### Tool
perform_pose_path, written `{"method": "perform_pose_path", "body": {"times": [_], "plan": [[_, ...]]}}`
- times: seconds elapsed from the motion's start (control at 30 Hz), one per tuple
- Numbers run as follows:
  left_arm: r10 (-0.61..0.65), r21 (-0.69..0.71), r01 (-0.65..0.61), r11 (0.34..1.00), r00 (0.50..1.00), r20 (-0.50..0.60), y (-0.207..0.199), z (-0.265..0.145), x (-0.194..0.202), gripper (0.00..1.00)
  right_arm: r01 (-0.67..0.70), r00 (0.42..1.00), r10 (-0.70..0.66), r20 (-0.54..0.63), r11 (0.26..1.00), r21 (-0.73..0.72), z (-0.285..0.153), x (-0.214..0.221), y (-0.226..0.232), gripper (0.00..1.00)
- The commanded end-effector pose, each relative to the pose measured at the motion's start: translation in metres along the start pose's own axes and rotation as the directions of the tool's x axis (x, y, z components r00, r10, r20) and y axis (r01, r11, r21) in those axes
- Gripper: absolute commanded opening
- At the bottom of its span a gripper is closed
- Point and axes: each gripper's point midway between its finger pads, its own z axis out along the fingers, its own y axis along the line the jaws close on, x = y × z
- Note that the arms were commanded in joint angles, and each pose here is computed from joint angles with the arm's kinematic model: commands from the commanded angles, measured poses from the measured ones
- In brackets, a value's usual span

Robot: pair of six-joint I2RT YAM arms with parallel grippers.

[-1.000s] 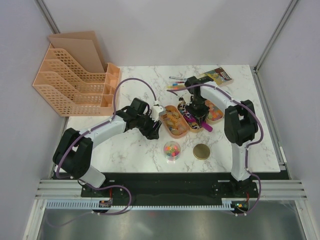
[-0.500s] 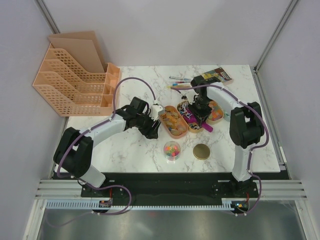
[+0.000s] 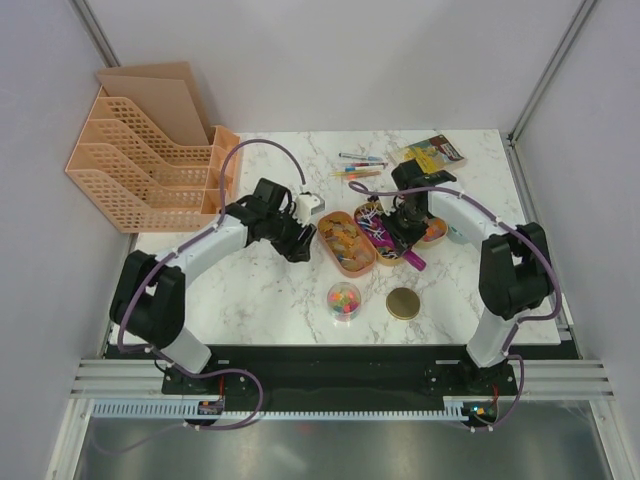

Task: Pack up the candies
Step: Scoop the fake candies from the storage box.

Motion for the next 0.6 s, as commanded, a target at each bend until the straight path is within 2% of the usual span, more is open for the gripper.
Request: {"method": "perform_pose_path", "body": {"times": [0.0,0.13,0.33,0.43,0.57], "plan": [[0.040,-0.038,-0.039,0.999,0.999,0.021,0.019,-0.008,-0.016,0.59,0.014,0.993,-0.016,0.116,1.000,0.019,-0.014,-0.013,-0.003,0.00],[0.027,-0.059,-0.025,0.998,0.999,0.033,0.031,-0.012,-0.021,0.59,-0.009,0.990,0.003,0.144,0.999,0.039,-0.017,-0.002,-0.010,0.00],[0.017,-0.090,-0.012,0.996,0.999,0.051,0.046,-0.019,-0.026,0.59,0.005,0.967,-0.031,0.252,0.995,0.102,-0.031,-0.006,-0.016,0.00],[0.007,-0.097,-0.001,0.995,0.998,0.060,0.049,-0.023,-0.027,0.59,0.053,0.948,-0.094,0.305,0.989,0.141,-0.050,-0.014,-0.017,0.00],[0.002,-0.111,0.006,0.994,0.997,0.073,0.053,-0.027,-0.026,0.59,0.232,0.928,-0.271,0.255,0.957,0.171,-0.073,0.002,-0.010,0.00]]}}
